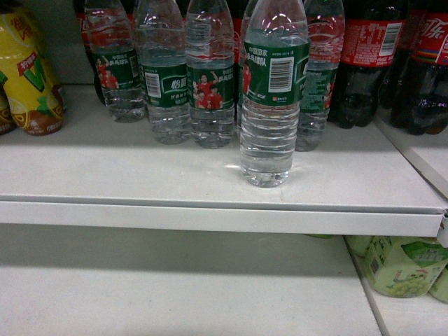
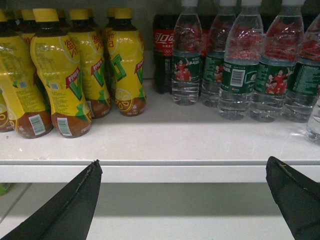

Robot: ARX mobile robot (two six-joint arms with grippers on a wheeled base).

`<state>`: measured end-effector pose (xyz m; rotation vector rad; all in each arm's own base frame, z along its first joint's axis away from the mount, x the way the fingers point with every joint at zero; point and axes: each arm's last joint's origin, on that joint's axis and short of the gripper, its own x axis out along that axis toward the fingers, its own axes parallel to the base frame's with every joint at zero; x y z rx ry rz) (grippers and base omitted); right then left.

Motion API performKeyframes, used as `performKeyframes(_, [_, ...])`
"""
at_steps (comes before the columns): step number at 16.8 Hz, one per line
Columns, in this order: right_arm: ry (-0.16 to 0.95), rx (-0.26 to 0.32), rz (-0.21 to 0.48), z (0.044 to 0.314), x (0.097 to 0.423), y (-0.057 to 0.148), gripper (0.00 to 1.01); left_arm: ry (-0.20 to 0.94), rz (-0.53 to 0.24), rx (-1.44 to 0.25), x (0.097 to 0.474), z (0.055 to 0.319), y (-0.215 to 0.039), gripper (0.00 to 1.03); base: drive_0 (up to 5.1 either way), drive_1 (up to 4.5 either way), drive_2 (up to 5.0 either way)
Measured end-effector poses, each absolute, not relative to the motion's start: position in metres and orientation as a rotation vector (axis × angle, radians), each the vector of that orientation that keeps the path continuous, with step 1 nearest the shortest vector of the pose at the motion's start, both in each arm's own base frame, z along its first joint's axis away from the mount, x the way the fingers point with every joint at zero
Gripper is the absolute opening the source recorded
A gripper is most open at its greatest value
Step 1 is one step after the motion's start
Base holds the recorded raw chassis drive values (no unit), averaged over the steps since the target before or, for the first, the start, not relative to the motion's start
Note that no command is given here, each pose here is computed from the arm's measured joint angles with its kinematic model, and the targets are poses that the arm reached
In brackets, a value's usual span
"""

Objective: Move water from second to third shelf

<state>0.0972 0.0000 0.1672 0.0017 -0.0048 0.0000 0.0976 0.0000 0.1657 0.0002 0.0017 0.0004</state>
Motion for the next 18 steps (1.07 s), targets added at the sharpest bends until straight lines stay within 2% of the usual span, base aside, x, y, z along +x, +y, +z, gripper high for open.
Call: performKeyframes(18, [-0.005, 0.002, 0.000, 0.1672, 0.0972, 0.0000, 0.98, 0.002, 0.000, 0.000, 0.0976, 0.1657, 0.0000, 0.98, 0.0, 0.00, 0.0])
